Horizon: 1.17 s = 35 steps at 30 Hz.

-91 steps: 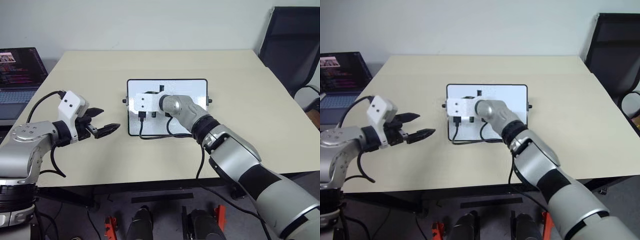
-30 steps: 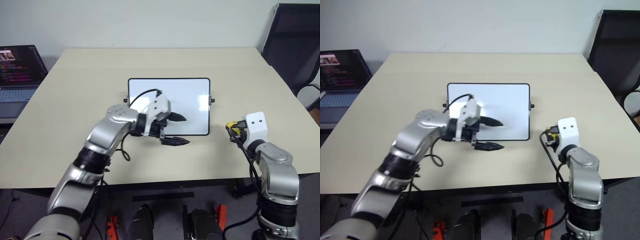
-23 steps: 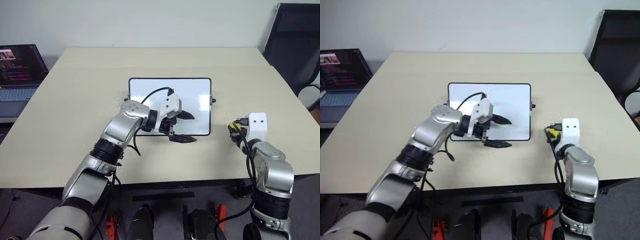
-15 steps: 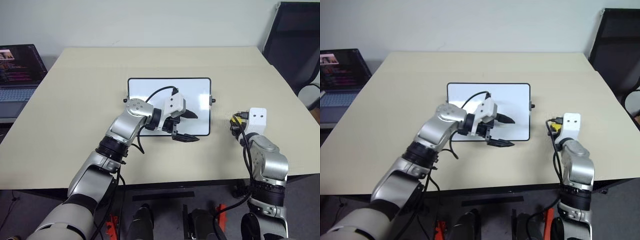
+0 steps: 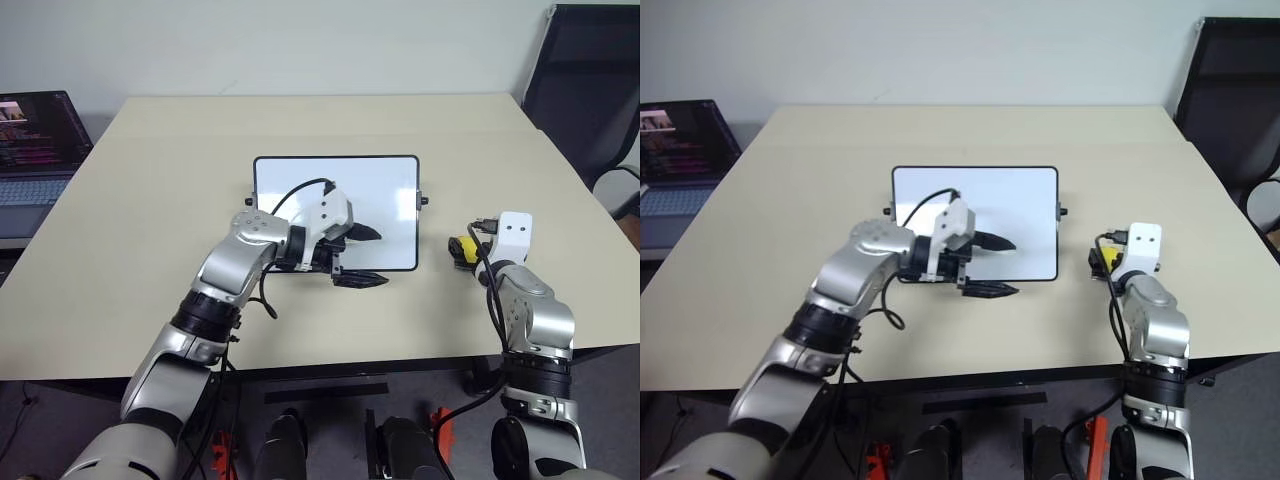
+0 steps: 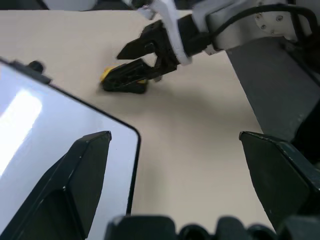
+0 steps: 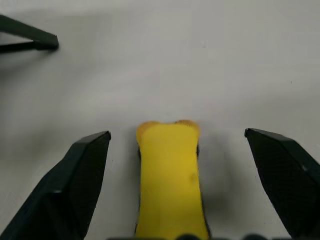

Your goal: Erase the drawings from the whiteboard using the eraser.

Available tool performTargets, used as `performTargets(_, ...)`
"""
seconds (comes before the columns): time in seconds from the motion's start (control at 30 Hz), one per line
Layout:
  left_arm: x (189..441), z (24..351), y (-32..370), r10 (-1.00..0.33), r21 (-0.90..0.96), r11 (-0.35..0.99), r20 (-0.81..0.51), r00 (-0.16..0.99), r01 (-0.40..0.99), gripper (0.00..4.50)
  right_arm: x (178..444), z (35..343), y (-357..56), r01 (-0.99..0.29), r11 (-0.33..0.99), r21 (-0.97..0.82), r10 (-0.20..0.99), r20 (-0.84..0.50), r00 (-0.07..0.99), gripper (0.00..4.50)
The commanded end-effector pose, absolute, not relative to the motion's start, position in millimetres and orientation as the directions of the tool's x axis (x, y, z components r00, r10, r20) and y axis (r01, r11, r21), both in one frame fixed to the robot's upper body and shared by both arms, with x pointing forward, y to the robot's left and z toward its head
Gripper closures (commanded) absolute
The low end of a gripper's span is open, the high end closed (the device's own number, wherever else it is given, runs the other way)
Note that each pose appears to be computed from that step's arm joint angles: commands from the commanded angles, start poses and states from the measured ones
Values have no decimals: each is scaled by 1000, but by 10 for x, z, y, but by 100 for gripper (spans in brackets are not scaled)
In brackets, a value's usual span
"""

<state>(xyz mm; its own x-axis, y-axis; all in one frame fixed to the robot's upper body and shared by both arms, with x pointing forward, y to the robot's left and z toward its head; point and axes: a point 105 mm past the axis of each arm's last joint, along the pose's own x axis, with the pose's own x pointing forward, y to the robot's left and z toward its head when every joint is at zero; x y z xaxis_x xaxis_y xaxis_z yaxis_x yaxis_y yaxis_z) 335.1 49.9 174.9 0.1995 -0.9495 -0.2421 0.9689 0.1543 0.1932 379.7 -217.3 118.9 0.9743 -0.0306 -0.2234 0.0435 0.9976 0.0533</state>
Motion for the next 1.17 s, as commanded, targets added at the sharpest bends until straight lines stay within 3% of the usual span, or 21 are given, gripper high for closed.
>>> performTargets(0.03, 3367, 2035, 895, -906, 199, 391, -88, 414, 898, 0, 3632, 1644, -1913, -128, 992, -2, 128, -28, 991, 2)
performTargets(0.13, 3359, 2065, 1170, -792, 143, 608, 30, 610, 781, 0, 3421, 1663, -1737, -239, 971, -15, 239, 0, 971, 2)
performTargets(0.27, 3282, 1951, 1631, -527, 40, 849, 124, 841, 527, 0, 3273, 1592, -1806, -156, 985, -68, 160, 59, 985, 2)
performTargets(0.4, 3131, 1711, 2027, -226, -62, 970, 144, 963, 237, 0, 3142, 1448, -1849, -163, 978, -131, 179, 125, 976, 2)
performTargets(0.57, 3012, 1425, 2199, -98, -39, 994, 82, 992, 101, 0, 3177, 1275, -2172, -62, 997, -50, 69, 138, 988, 2)
performTargets(0.7, 2948, 1407, 2312, -39, 14, 999, 98, 994, 38, 0, 3200, 1118, -2339, -36, 998, 57, 30, 110, 994, 2)
performTargets(0.87, 2892, 1339, 2406, 60, 8, 998, 105, 993, -62, 0, 3119, 977, -2356, -135, 989, 60, 132, 53, 990, 2)
performTargets(1.17, 2862, 1252, 2152, 3, 32, 999, 83, 997, -6, 0, 3115, 1071, -2525, -111, 994, -7, 112, 39, 993, 2)
